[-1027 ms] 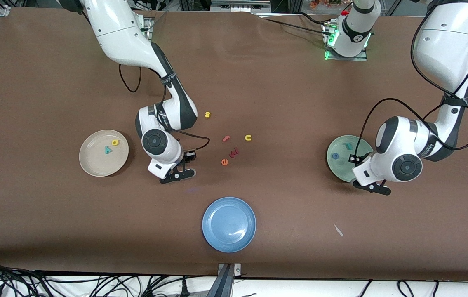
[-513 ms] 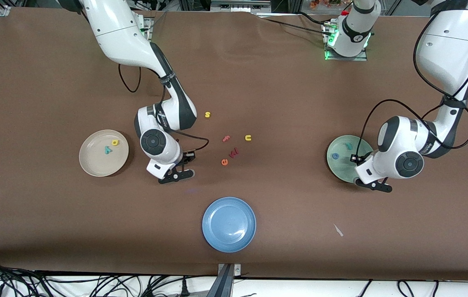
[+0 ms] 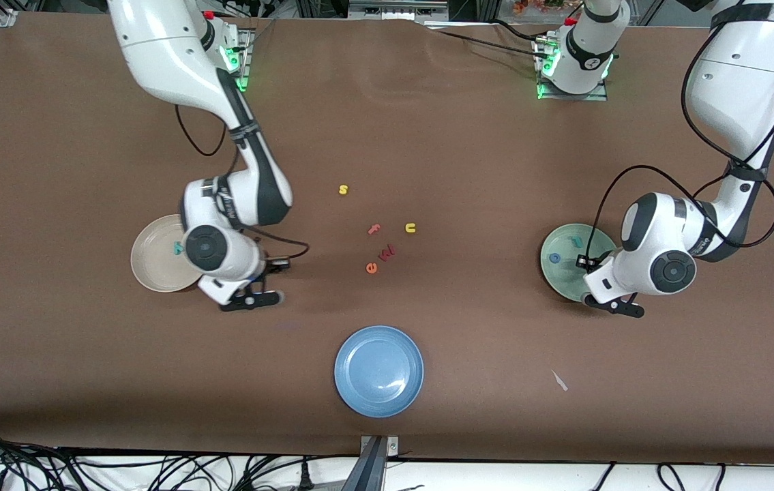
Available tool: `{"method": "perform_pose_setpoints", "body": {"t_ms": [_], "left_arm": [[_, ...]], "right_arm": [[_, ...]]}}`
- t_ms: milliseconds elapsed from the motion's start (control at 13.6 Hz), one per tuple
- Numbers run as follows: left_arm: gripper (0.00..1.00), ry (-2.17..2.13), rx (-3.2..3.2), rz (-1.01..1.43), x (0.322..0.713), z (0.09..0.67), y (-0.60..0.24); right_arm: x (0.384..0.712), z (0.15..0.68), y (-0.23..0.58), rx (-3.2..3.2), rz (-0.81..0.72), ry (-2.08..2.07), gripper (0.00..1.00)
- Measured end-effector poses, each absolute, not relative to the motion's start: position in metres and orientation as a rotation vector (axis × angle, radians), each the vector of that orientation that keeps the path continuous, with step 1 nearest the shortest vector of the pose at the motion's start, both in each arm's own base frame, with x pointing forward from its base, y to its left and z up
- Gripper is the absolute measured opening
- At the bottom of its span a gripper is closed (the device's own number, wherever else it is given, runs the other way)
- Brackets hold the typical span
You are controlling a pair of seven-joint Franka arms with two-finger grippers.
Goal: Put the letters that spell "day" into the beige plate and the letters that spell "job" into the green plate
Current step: 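Release the q on the green plate while the right gripper drops d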
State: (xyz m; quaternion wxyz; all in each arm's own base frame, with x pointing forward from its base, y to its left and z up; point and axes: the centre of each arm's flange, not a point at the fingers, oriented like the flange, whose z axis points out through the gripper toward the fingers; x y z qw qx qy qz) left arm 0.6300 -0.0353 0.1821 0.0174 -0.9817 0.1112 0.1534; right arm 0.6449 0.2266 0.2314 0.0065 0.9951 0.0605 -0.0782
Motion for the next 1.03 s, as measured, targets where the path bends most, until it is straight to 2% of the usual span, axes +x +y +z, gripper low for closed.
{"method": "perform_pose_setpoints", "body": {"t_ms": [73,147,367,587,660,733,807,1027], "left_arm": [[0.28,0.347,-3.051,0.479,0.630,0.181,-0.036],[0.34,0.348,-3.051,0.480,0.630,0.180,-0.036],[0.64,0.359,-3.058,0.450,0.634,0.187,-0.042],[0.94,0.390,-3.065,0.359,0.645,0.227,-0.058],[1.00,0.401,-3.058,0.345,0.647,0.250,-0.064],[1.00,0.410,-3.047,0.335,0.648,0.278,-0.069],[1.00,0.419,-3.037,0.314,0.649,0.309,-0.075],[1.00,0.424,-3.014,0.236,0.652,0.411,-0.090]], "right_arm": [[0.646,0.240,0.207,3.108,-0.253,0.154,0.27],[0.646,0.245,0.190,3.102,-0.261,0.132,0.27],[0.636,0.242,0.140,3.076,-0.310,0.050,0.27],[0.628,0.236,0.099,3.042,-0.373,-0.042,0.27],[0.627,0.237,0.087,3.032,-0.385,-0.071,0.27],[0.627,0.238,0.077,3.024,-0.390,-0.095,0.27],[0.627,0.239,0.069,3.019,-0.392,-0.112,0.34],[0.626,0.243,0.069,3.017,-0.408,-0.117,0.64]]}}
